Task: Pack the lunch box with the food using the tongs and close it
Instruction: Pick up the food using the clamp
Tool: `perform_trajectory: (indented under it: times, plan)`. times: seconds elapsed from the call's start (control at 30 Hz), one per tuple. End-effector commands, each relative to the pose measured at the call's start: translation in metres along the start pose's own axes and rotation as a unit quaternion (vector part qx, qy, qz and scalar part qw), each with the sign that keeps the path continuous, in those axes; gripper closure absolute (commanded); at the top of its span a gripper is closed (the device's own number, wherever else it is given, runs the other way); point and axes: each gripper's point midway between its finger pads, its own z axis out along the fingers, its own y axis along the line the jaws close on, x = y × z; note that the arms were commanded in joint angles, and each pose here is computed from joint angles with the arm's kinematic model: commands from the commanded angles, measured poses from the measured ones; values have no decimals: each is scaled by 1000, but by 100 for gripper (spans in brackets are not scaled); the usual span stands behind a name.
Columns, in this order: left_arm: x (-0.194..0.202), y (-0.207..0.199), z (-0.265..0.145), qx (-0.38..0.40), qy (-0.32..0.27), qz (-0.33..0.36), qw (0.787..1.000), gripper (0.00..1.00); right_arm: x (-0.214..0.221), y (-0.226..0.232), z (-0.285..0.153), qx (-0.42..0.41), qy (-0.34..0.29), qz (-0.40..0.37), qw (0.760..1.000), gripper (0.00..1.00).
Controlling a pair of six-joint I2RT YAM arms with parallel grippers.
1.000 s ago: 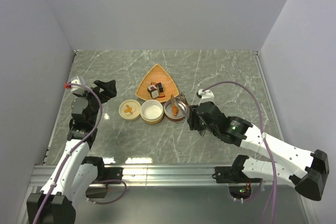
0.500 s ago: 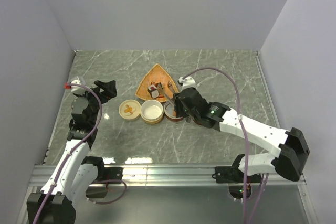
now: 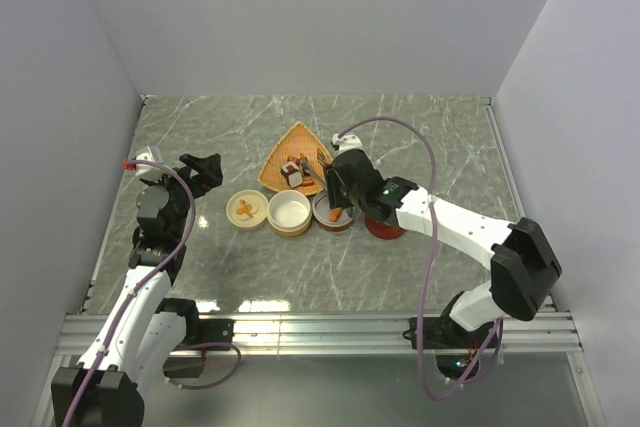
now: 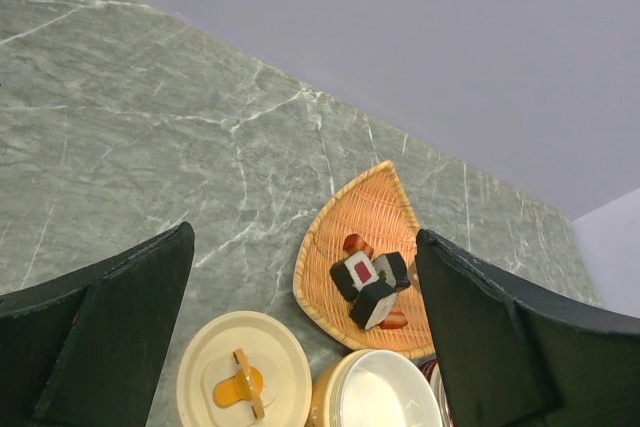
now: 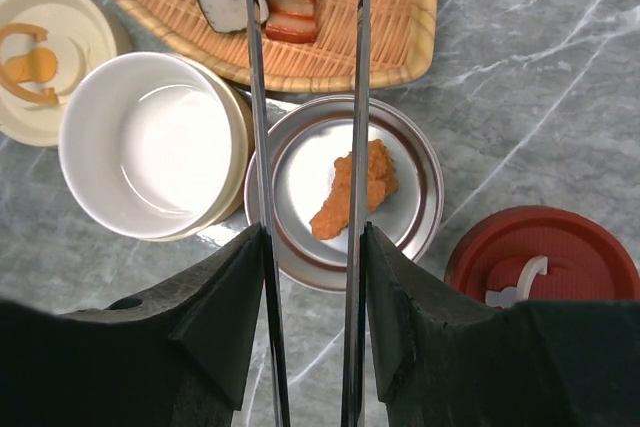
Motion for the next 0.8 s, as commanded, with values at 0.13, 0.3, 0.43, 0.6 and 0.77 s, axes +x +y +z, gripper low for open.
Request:
perform_trajectory:
  times: [0.13, 0.3, 0.43, 0.6, 0.77]
  plan:
    - [-9, -10, 1, 21, -16, -5, 1000, 1, -31, 18, 10, -32, -31, -4, 999, 51]
    - [-9, -10, 1, 21, -16, -5, 1000, 1, -26, 14, 20, -22, -19, -7, 1000, 51]
    - [-9, -10, 1, 21, -16, -5, 1000, 0, -25, 7, 25, -7, -13, -3, 1000, 52]
    - [-9, -10, 1, 22, -16, -5, 1000, 1, -20, -4, 30, 11, -6, 3, 1000, 52]
    - [-9, -10, 1, 21, -16, -6, 1000, 1, -17, -5, 34, 8, 0, 4, 1000, 53]
